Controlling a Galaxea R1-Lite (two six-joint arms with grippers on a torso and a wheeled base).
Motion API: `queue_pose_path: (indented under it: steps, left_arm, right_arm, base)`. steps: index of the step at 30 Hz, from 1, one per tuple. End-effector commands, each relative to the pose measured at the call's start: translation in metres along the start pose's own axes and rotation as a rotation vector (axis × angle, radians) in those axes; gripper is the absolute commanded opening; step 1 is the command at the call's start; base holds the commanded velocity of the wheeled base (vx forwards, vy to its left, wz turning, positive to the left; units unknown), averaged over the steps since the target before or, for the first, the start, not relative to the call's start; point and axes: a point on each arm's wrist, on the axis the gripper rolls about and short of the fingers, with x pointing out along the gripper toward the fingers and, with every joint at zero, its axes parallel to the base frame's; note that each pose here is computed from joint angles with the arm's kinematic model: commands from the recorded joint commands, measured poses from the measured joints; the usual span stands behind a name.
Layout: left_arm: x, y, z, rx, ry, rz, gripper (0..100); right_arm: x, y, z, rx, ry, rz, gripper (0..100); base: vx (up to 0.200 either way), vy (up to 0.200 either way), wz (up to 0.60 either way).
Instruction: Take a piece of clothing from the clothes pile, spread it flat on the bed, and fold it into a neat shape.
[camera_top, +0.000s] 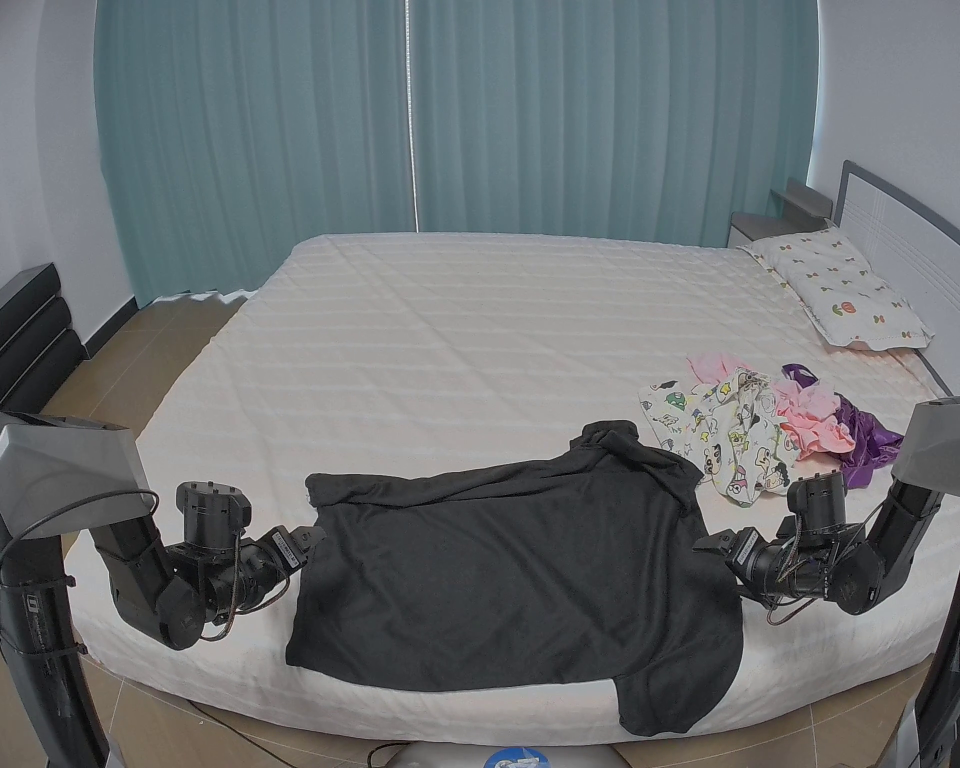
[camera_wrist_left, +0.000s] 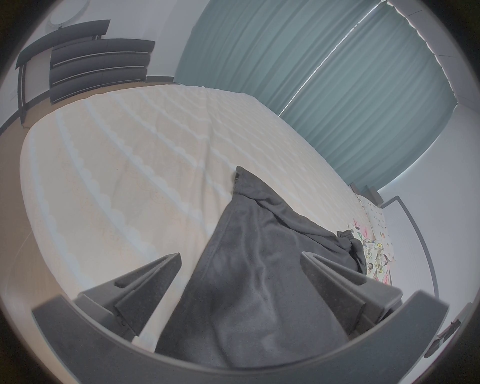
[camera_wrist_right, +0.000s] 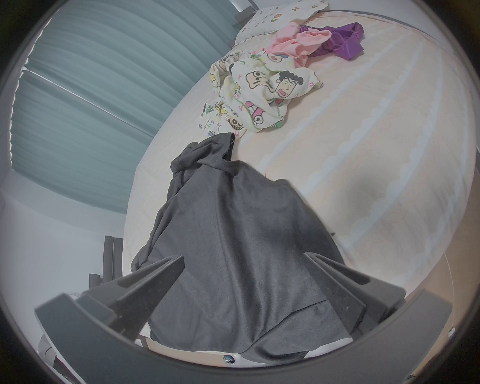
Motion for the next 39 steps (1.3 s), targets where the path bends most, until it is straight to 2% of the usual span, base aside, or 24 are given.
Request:
queue_pose_path:
  steps: [1,8,11,15,18,30,36,39]
  left_arm:
    - [0.001,0.001,-0.001,0.0,0.004,0.004,100]
    - [0.005,-0.002,-0.002,-0.003,0.002,-0.002,100]
    - [0.008,-0.014,0.0,-0.038,-0.015,-0.039,100]
    - [0.015,-0.027,0.005,-0.041,-0.036,-0.077,100]
    - [0.036,-0.038,0.01,-0.038,-0.055,-0.104,100]
    - [0.104,-0.052,0.019,-0.025,-0.002,-0.044,100]
    - [0.119,-0.054,0.024,-0.02,-0.034,-0.029,100]
    - [0.122,-0.051,0.019,0.018,-0.011,-0.009,100]
  right_arm:
    - [0.001,0.0,0.0,0.0,0.002,-0.001,100]
    - [0.0,0.001,-0.003,-0.007,0.006,0.002,100]
    - [-0.001,0.002,-0.005,-0.011,0.011,0.003,100]
    - [-0.002,0.002,-0.005,-0.011,0.01,0.004,100]
    - [-0.002,0.002,-0.005,-0.01,0.012,0.002,100]
    - [-0.002,0.001,-0.006,-0.012,0.012,0.0,100]
    - [-0.002,0.001,-0.006,-0.014,-0.003,0.009,100]
    - [-0.002,0.001,-0.006,-0.015,-0.007,0.014,100]
  base:
    - [0.0,0.0,0.0]
    - [0.0,0.0,0.0]
    - [0.0,0.0,0.0]
    - [0.0,0.0,0.0]
    - [0.0,0.0,0.0]
    - [0.0,0.0,0.0]
    - [0.0,0.0,0.0]
    - [0.0,0.0,0.0]
